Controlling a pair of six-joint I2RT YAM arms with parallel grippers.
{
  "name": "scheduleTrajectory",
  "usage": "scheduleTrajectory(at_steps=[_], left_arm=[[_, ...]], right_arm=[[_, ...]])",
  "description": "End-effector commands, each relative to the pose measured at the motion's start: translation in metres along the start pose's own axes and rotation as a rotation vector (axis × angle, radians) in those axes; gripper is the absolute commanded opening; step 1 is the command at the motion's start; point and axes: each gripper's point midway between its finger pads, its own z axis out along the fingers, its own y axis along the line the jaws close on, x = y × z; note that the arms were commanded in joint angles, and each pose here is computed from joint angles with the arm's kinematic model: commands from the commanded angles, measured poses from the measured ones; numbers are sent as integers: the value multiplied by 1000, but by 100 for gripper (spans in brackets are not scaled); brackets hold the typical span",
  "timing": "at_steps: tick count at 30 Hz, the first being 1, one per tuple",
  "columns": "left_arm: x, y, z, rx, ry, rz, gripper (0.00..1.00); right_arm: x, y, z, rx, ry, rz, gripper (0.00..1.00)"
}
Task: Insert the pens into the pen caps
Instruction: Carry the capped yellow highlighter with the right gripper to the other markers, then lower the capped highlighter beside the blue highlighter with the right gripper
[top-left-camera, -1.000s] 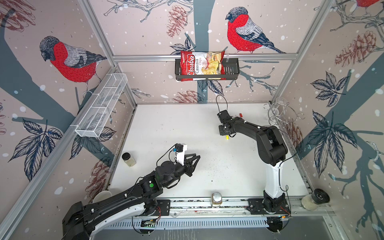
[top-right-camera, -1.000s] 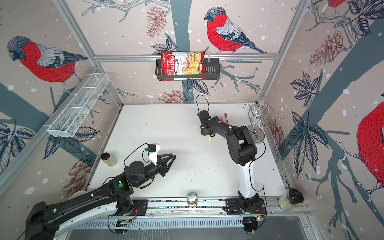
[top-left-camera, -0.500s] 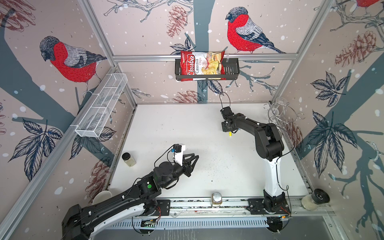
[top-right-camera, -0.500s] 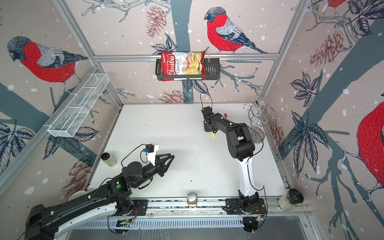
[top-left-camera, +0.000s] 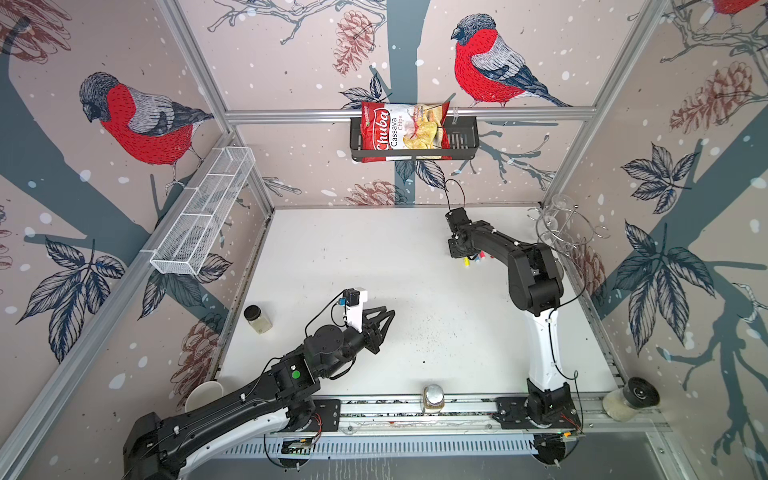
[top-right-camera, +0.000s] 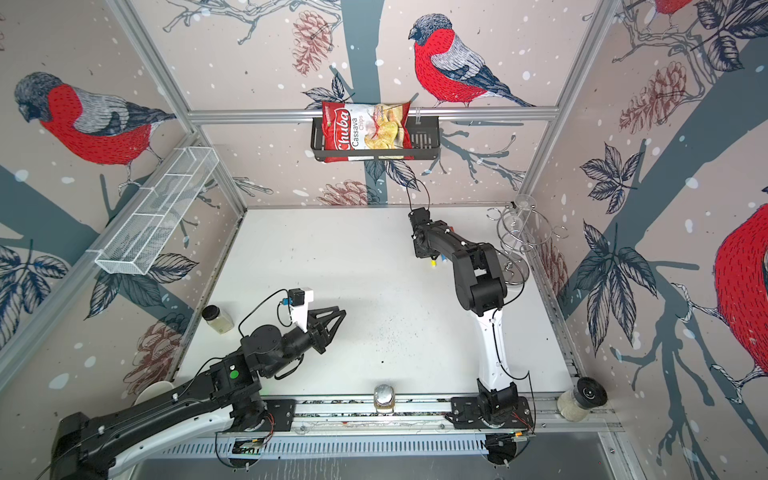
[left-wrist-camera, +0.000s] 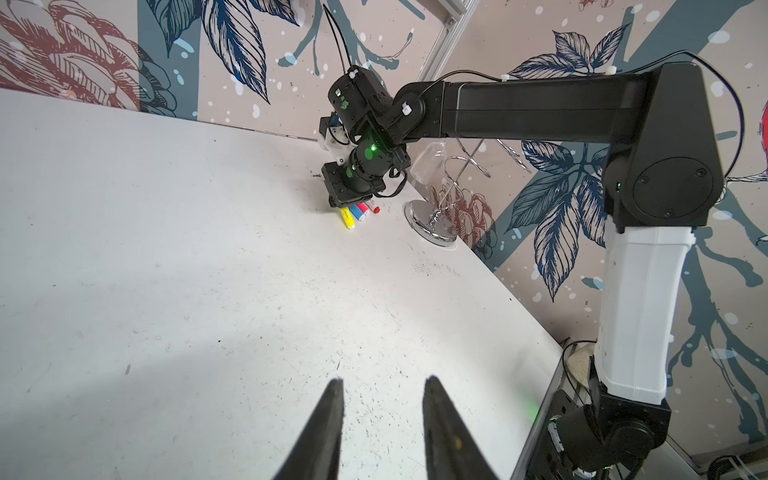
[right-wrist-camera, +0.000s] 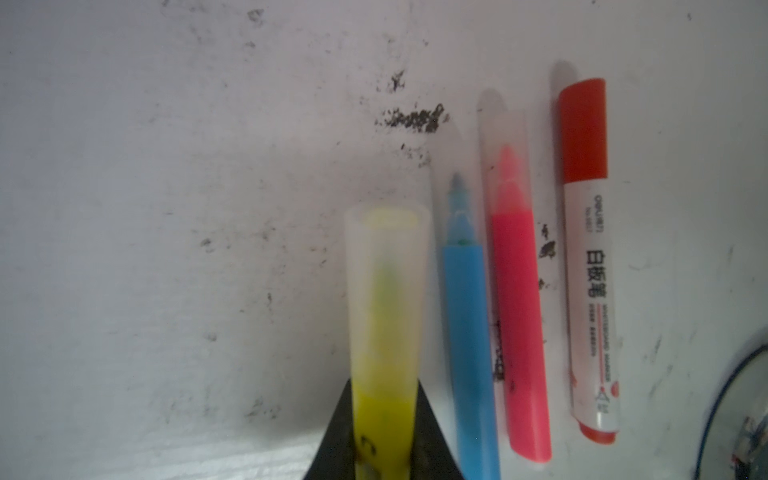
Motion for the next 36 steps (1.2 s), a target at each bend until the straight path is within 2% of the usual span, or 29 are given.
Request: scheduleTrajectory(at_steps=[1,19,32,36], left_arm=[[-2,1,-1,-9,-4,6,34],[-21,-9,-11,19,-42,17,34],[-24,-9,-15,24,-52,14,34],[-25,-9,-16,21,-56,13,34]], right_arm=[[4,-10,4,48,31,-22,5],[-5,-33,16,142,45,-35,11],[-14,-33,3,149,31,-52,27],[-15,-30,0,145,27,-59,29]])
